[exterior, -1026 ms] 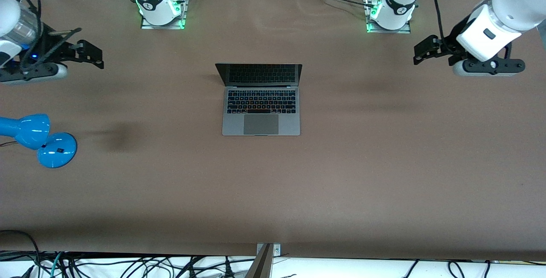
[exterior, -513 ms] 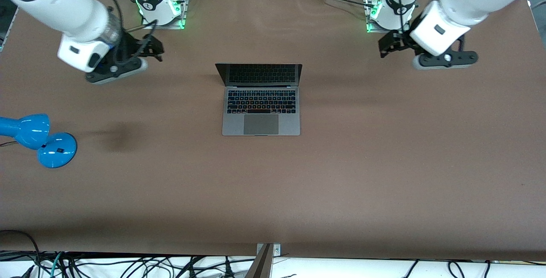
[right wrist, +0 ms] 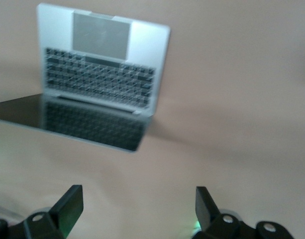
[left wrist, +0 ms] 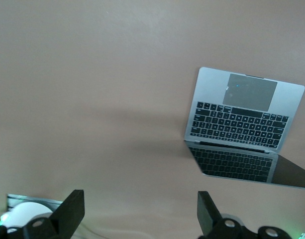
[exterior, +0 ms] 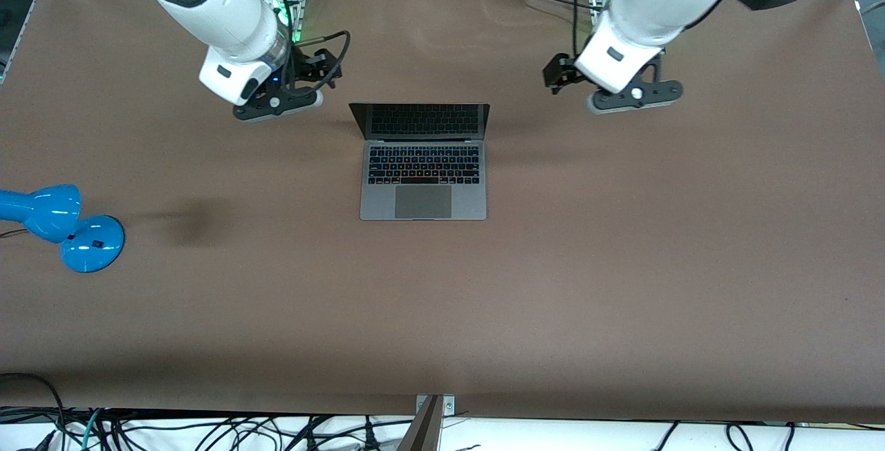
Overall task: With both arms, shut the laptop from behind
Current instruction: 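Lower both grippers behind the screen's back edge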
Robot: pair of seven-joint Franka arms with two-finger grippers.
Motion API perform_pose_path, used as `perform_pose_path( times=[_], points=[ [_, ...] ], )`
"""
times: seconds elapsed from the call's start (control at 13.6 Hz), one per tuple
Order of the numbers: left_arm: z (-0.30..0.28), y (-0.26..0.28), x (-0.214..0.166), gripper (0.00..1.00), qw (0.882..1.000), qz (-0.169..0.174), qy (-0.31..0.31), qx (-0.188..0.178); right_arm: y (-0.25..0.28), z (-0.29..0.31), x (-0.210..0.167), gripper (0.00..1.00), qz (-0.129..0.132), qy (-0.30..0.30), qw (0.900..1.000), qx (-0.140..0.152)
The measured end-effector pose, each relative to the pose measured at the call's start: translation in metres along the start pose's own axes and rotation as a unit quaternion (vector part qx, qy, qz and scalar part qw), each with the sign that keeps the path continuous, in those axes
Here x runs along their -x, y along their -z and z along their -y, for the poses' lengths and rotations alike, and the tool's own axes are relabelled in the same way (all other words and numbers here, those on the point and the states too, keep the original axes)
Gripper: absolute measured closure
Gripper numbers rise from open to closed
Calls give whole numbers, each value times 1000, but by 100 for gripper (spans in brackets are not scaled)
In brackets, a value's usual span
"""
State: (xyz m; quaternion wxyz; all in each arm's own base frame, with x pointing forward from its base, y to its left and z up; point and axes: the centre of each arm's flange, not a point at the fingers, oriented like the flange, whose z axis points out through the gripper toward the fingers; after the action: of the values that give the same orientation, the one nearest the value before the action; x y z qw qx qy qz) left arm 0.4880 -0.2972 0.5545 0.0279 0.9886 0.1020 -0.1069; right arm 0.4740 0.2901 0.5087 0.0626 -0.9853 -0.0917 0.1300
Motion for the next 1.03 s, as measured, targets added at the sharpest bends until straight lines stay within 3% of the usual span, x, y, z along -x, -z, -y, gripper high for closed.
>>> perform_pose_path(
  times=[0.37,0.44,0.59,0.66,1.03],
  points=[
    [-47,-48,15,2,999,38,28,-15,-42,-1,-4,0,53,-14,998,-28],
    [-53,-55,18,9,998,50,29,-12,-52,2,-2,1,68,-20,997,-41],
    [-60,-61,21,31,997,76,31,2,-70,10,2,11,99,-53,991,-67],
    [-61,-62,22,43,996,81,31,5,-78,14,4,11,112,-70,989,-72],
    [-89,-82,49,96,994,106,20,-1,-100,30,9,66,138,-91,984,-64]
  ],
)
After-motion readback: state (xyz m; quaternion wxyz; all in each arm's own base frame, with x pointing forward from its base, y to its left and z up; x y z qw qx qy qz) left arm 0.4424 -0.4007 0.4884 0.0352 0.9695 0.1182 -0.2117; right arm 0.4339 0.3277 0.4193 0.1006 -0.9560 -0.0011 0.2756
